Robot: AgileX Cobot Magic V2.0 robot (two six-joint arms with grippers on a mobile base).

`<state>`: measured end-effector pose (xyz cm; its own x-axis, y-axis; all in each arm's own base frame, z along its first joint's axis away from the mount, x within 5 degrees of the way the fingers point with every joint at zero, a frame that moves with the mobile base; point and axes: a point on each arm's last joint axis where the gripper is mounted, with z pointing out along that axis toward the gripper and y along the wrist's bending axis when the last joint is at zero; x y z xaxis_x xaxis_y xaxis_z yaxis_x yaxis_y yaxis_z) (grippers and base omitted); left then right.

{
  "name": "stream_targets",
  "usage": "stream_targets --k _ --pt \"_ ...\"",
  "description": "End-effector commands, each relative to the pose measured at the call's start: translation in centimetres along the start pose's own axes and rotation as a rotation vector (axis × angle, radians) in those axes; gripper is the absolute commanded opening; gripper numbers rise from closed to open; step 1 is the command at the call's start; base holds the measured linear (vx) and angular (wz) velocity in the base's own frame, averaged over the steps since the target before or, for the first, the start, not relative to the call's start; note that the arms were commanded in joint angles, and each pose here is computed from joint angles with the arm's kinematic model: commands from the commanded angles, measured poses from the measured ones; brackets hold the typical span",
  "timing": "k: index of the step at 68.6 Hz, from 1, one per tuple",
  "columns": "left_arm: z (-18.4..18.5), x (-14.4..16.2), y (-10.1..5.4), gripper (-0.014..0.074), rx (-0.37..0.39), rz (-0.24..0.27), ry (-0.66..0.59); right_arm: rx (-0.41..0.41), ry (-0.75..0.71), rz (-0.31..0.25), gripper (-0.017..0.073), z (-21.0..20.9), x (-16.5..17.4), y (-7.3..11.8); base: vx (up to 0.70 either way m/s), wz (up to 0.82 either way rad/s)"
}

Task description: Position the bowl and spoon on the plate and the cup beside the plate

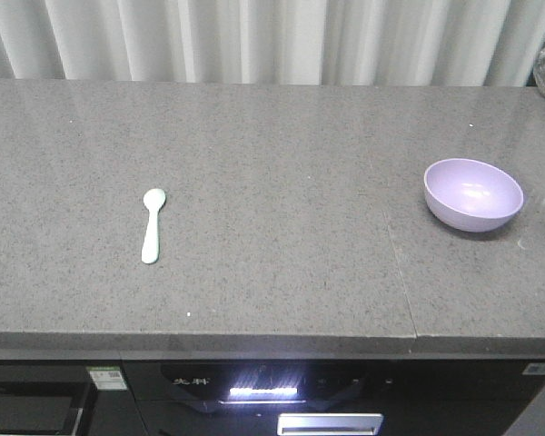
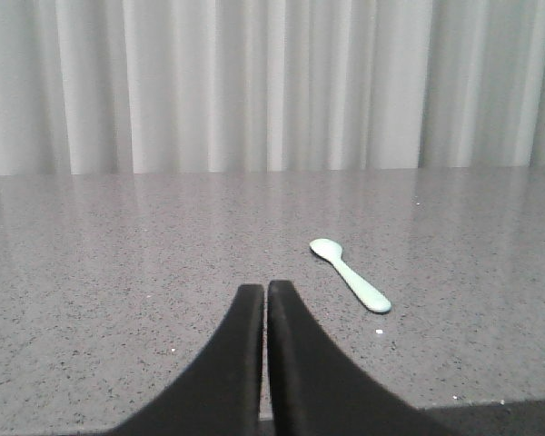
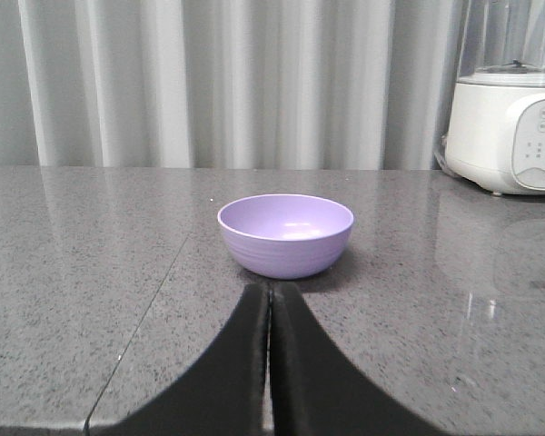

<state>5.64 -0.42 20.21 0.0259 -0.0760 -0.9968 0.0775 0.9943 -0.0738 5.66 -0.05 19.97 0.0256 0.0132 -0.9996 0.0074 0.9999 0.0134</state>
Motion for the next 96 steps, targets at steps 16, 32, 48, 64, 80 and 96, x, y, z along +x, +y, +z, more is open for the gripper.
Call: stream_targets --k 16,32,48,64,80,96 --pt "-0.22 -1.34 -0.16 -0.0006 0.017 -0.011 -0.105 -0.006 -0.072 -0.008 -0.0006 -0.05 -0.46 0.05 0.12 0.05" --pt "-0.22 -1.34 -0.16 -0.0006 0.017 -0.011 -0.105 -0.006 -0.072 -0.007 -0.0006 -0.05 -0.46 0.05 0.08 0.02" --pt "-0.22 -1.34 -0.16 -0.0006 0.017 -0.011 -0.105 -0.006 -0.072 -0.007 -0.0006 -0.05 -0.46 0.05 0.06 0.02" --pt "-0.22 -1.34 -0.16 -0.0006 0.017 -0.011 -0.105 -0.006 -0.072 -0.007 -0.0006 -0.05 -0.46 0.05 0.07 0.01" --pt "-0.22 -1.34 -0.16 -0.0006 0.017 -0.011 -0.105 -0.006 -0.072 -0.009 -0.0006 -0.05 -0.46 0.05 0.06 0.02" --pt "-0.22 -1.34 -0.16 -0.0006 0.017 -0.011 -0.105 -0.006 -0.072 -0.009 -0.0006 -0.05 -0.46 0.05 0.02 0.01"
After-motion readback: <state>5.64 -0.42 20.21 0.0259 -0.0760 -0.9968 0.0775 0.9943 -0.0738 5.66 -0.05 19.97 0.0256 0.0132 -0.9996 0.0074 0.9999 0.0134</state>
